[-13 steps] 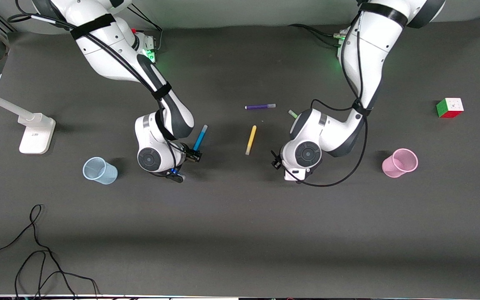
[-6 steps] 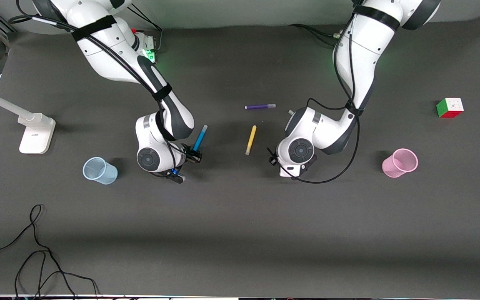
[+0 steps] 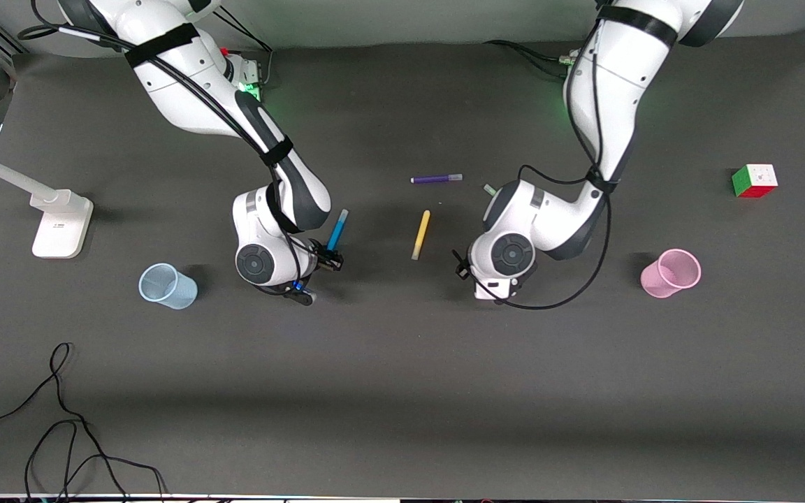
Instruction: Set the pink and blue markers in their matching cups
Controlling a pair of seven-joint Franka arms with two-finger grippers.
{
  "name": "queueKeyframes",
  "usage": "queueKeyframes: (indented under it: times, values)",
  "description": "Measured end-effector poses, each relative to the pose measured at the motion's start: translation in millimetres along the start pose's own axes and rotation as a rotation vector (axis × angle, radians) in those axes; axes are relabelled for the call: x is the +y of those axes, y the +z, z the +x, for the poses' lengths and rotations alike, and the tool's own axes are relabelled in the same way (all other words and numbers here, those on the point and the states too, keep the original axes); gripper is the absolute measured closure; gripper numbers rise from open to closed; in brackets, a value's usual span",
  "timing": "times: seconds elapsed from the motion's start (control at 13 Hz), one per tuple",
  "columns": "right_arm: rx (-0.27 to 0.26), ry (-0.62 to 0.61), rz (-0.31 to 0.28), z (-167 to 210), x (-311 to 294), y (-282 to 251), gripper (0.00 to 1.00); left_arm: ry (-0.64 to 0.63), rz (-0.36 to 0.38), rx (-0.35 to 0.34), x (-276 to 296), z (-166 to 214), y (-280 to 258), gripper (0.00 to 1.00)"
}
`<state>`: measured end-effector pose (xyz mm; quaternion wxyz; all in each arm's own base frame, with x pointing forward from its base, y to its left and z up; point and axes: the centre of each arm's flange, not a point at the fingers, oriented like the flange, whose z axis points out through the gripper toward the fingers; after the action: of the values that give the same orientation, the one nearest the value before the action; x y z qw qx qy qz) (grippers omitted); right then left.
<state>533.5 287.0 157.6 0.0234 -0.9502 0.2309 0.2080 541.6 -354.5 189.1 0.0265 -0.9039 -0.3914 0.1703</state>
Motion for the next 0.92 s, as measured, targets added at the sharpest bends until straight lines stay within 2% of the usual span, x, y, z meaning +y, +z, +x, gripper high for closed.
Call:
queueKeyframes:
  times: [0.23, 0.46, 0.62, 0.77, 0.85, 0.92]
  values:
    - [0.0, 0.0, 0.0, -0.1, 0.0, -0.1, 0.83, -0.024, 0.04, -0.034, -17.3, 29.0, -58.6, 0.81]
    - [0.004, 0.002, 0.006, 1.3, 0.4, -6.1, 0.83, 0.016, 0.11, -0.106, -56.2, 72.5, -141.0, 0.81]
    - [0.022, 0.008, 0.031, 4.3, 3.4, -47.9, 0.83, 0.047, 0.114, -0.219, -103.0, 119.3, -183.6, 0.81]
    - [0.07, 0.007, 0.084, 7.7, 24.5, -134.2, 0.83, 0.066, 0.064, -0.371, -158.7, 174.6, -207.1, 0.81]
    - [0.118, -0.005, 0.11, 7.3, 42.9, -181.4, 0.83, 0.075, 0.021, -0.444, -187.1, 202.4, -213.3, 0.81]
    - [0.184, -0.026, 0.107, 4.6, 62.1, -220.8, 0.83, 0.083, -0.024, -0.503, -213.0, 227.1, -216.0, 0.81]
